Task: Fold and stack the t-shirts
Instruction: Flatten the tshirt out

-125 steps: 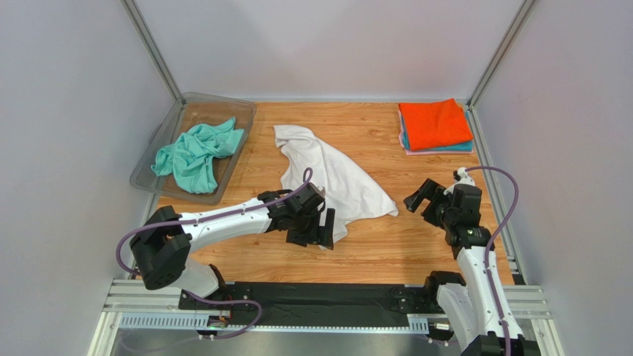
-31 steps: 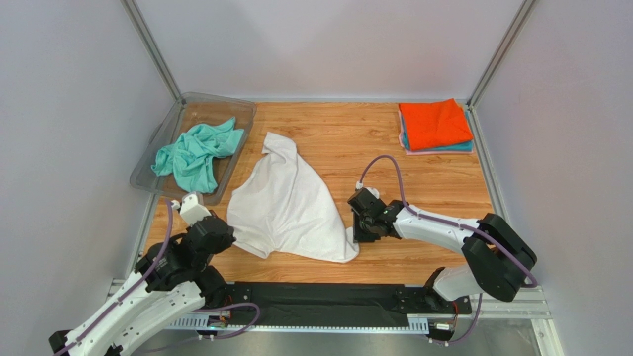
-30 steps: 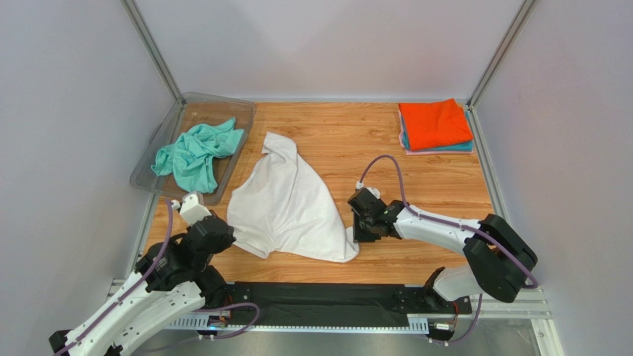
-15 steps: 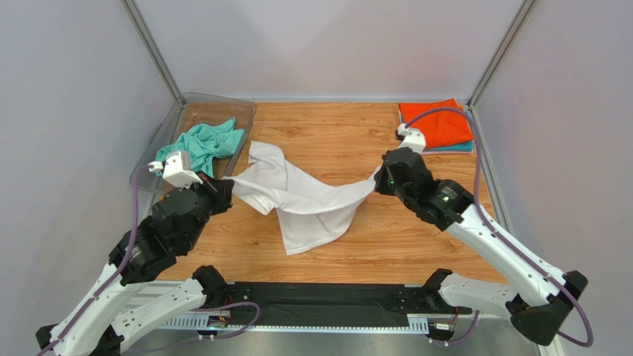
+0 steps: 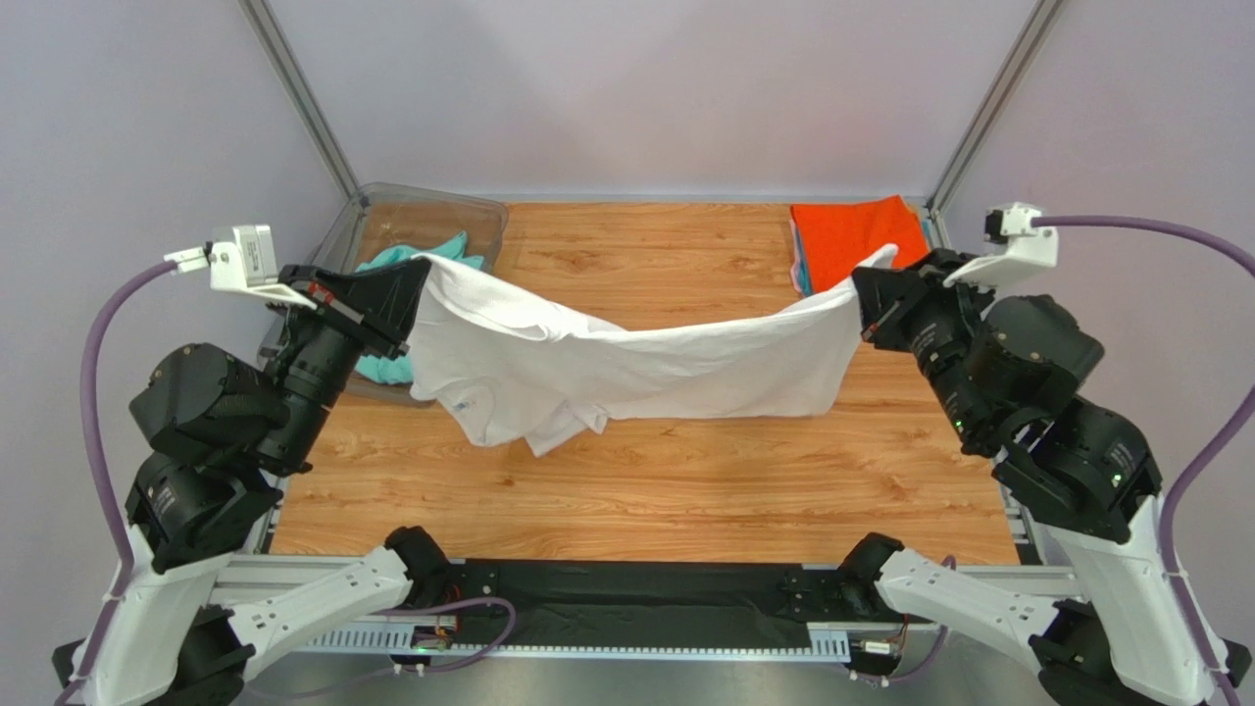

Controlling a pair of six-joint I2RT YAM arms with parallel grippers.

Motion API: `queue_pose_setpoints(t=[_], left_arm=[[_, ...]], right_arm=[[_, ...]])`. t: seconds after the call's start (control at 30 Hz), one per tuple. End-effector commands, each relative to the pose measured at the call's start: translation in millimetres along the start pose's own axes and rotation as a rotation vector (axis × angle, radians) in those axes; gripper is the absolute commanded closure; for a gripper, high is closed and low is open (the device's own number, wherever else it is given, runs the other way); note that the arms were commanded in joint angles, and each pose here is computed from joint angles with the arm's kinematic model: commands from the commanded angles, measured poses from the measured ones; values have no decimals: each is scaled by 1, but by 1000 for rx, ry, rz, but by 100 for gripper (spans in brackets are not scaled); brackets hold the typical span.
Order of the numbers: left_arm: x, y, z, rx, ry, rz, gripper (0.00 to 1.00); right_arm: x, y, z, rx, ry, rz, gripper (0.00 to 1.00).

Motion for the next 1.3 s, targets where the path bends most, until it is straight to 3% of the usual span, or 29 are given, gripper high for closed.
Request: queue_pose_setpoints(t=[0.0, 0.17, 0.3, 0.37, 0.4, 0.47, 0.5, 0.53, 0.57, 0.63, 0.67, 0.77, 0.87, 0.93, 1.0, 1.03, 1.07, 1.13, 1.17, 1.2, 1.23, 1.27], left_arm=[[-10, -23, 5, -22, -104, 4, 100], [-10, -72, -7, -32, -167, 121, 100], [25, -128, -13, 20, -103, 146, 100], [40, -168, -29, 107, -102, 112, 100], [42, -180, -17, 98, -104, 68, 100], [63, -224, -28, 173, -72, 62, 100], [57, -233, -2, 148, -58, -23, 100], [71, -260, -11, 200, 8, -30, 100], [63, -266, 23, 135, 7, -101, 100], [64, -289, 27, 202, 52, -256, 100], [46, -282, 56, 136, 15, -337, 100], [29, -275, 84, 53, -33, -410, 100], [17, -254, 100, 2, -29, -456, 100], [5, -232, 105, 2, -54, -487, 100], [18, -228, 84, 84, -18, -442, 100], [7, -203, 87, 71, -42, -457, 100], [32, -207, 55, 160, 17, -384, 100], [33, -168, 42, 141, -8, -323, 100], [68, -167, 0, 205, 61, -177, 100], [79, -155, -16, 220, 73, -120, 100], [98, -129, -53, 268, 126, -33, 100], [108, -117, -69, 271, 152, 25, 100]], right_arm=[[-5, -4, 17, -53, 90, -98, 100], [-3, -42, 16, -27, 175, -199, 100], [-24, -104, 5, 56, 138, -211, 100], [-33, -145, 6, 20, 148, -141, 100], [-31, -168, 10, -24, 157, -83, 100], [-36, -190, 34, -87, 165, -92, 100], [-36, -199, 40, -80, 168, -96, 100], [-42, -228, 37, -43, 168, -116, 100], [-39, -224, 73, -133, 160, -116, 100], [-42, -246, 82, -112, 180, -111, 100], [-36, -235, 111, -200, 180, -93, 100], [-33, -225, 138, -285, 198, -68, 100], [-32, -203, 154, -347, 205, -55, 100], [-35, -196, 146, -319, 207, -58, 100], [-34, -169, 146, -332, 208, -54, 100], [-41, -177, 123, -258, 208, -62, 100], [-43, -172, 113, -231, 206, -61, 100], [-52, -161, 76, -133, 185, -68, 99], [-55, -156, 61, -96, 155, -74, 99], [-53, -137, 55, -98, 142, -56, 98], [-65, -145, 10, 29, 118, -62, 98], [-66, -142, -7, 67, 67, -49, 97]])
Point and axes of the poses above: each gripper's point midway between its finger pads, its own y axis back along the fingers, its own x axis along the line the jaws close on, z = x × y, the point moved 10 cm from there along y, back along the fingers, and after that the axes turned 5 degrees about y, right-handed, at the moved point
